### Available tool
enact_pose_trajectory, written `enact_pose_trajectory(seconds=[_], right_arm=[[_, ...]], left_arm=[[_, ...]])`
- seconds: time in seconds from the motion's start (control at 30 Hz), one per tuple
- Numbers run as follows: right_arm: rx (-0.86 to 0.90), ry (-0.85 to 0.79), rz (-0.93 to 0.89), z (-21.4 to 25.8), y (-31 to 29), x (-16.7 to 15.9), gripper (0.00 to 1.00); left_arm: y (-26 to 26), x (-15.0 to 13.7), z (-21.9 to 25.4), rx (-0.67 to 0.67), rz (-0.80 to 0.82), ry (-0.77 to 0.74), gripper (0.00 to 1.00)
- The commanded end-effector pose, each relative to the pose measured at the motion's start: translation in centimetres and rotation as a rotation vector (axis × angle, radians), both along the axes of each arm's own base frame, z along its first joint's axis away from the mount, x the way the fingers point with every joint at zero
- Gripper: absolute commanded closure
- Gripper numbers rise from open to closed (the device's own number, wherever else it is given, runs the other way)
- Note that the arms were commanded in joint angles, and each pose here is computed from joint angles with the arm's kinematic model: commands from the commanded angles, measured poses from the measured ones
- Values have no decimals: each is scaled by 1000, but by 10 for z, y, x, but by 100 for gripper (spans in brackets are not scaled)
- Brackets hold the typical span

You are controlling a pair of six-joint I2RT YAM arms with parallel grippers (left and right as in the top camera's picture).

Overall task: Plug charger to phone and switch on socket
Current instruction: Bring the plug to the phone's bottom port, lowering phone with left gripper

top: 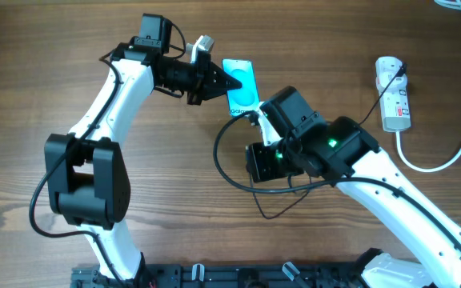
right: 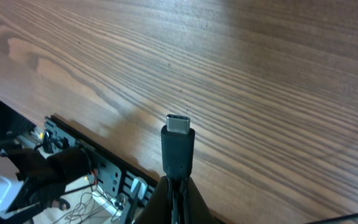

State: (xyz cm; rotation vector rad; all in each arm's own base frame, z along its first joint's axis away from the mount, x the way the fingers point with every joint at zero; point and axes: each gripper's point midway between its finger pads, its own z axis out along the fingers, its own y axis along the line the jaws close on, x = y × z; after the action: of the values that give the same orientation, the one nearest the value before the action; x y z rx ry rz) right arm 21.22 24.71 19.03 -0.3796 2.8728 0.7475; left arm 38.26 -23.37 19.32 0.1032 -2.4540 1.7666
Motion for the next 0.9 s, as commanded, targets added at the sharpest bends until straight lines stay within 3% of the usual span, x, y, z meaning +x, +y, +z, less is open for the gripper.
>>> enact_pose_trajectory(seconds=[0.0, 0.5, 0.87], right_arm=[[36, -15, 3, 6, 8, 4, 95], [-44, -11, -75, -25, 12, 30, 95], [-42, -63, -91, -22, 13, 42, 95]], left_arm=[[0, -2, 13, -8, -25, -112, 96], [0, -6, 13, -20, -67, -203, 96], [1, -15, 10, -18, -109, -255, 96]])
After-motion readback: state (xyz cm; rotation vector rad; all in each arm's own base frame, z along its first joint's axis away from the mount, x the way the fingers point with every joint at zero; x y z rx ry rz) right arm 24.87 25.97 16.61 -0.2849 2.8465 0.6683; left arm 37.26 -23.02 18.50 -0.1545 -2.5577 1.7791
